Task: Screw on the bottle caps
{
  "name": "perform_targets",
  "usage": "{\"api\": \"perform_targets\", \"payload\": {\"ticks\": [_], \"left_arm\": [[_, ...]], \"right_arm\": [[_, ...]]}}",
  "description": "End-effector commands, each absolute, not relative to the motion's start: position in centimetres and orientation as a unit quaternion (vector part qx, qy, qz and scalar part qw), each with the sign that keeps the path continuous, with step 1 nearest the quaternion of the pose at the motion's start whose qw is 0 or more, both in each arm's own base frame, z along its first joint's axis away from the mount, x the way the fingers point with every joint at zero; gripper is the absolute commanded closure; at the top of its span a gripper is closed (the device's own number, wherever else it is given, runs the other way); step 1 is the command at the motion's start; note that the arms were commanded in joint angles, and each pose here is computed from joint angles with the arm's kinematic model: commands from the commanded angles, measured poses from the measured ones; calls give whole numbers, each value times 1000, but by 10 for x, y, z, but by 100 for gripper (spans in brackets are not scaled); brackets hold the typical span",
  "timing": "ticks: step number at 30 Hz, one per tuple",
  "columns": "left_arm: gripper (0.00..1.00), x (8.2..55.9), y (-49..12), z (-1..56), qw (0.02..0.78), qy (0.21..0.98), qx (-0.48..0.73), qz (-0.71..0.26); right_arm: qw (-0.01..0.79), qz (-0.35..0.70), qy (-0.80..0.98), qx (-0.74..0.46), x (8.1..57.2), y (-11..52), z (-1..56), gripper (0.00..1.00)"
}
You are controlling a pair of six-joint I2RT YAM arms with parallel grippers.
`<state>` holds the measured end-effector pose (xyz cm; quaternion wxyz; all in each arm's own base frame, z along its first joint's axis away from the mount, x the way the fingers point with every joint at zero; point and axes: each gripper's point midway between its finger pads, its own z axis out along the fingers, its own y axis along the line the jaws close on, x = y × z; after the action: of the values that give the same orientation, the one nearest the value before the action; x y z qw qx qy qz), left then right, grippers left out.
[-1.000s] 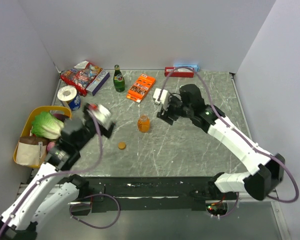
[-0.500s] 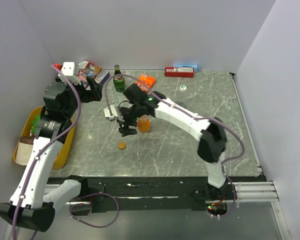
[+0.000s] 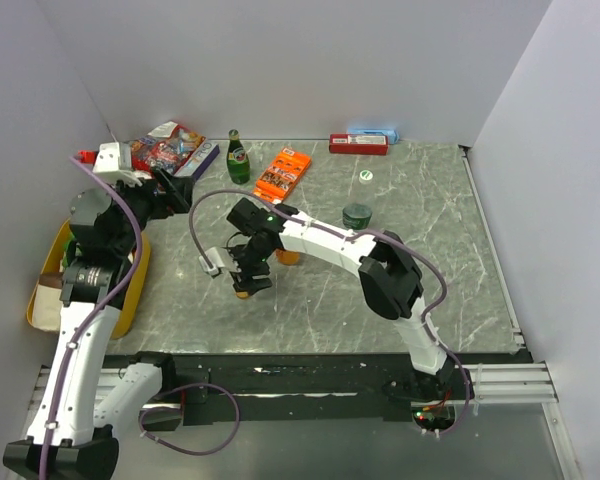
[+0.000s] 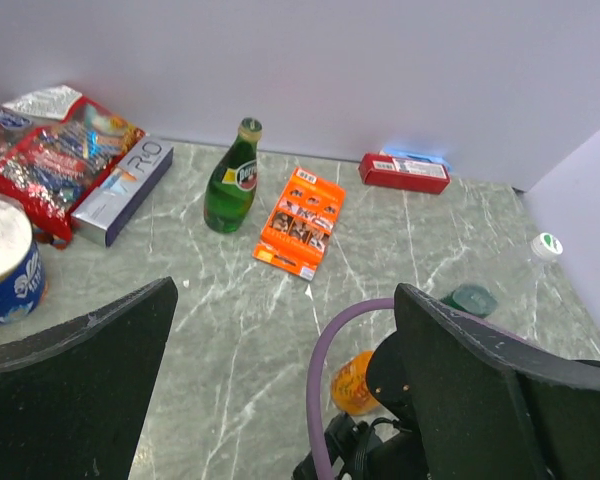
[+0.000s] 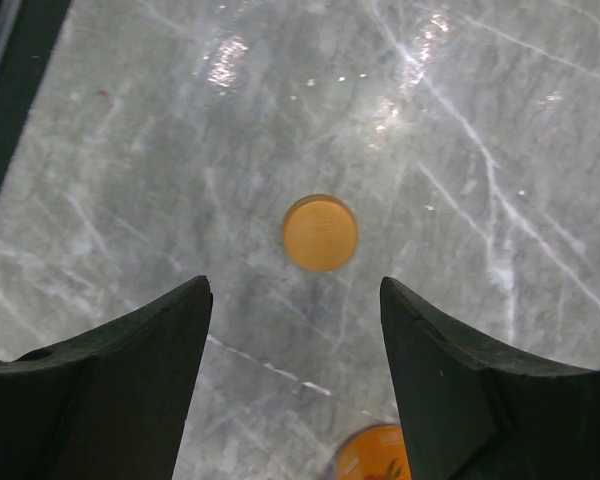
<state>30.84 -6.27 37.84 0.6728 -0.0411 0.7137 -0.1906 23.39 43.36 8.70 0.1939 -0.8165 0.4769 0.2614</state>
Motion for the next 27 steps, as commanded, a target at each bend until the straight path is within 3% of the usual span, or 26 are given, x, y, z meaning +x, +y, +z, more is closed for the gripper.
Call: {"api": "perform_targets", "payload": {"ticks": [1,27], "left_arm": [[4,304,-69,383,675,703,-39,-220],[4,299,-70,371,689,694,-6,-208]], "right_arm": [[225,242,472,-817,247,450,86,26],[185,220,473,-833,240,453,31,33]]}}
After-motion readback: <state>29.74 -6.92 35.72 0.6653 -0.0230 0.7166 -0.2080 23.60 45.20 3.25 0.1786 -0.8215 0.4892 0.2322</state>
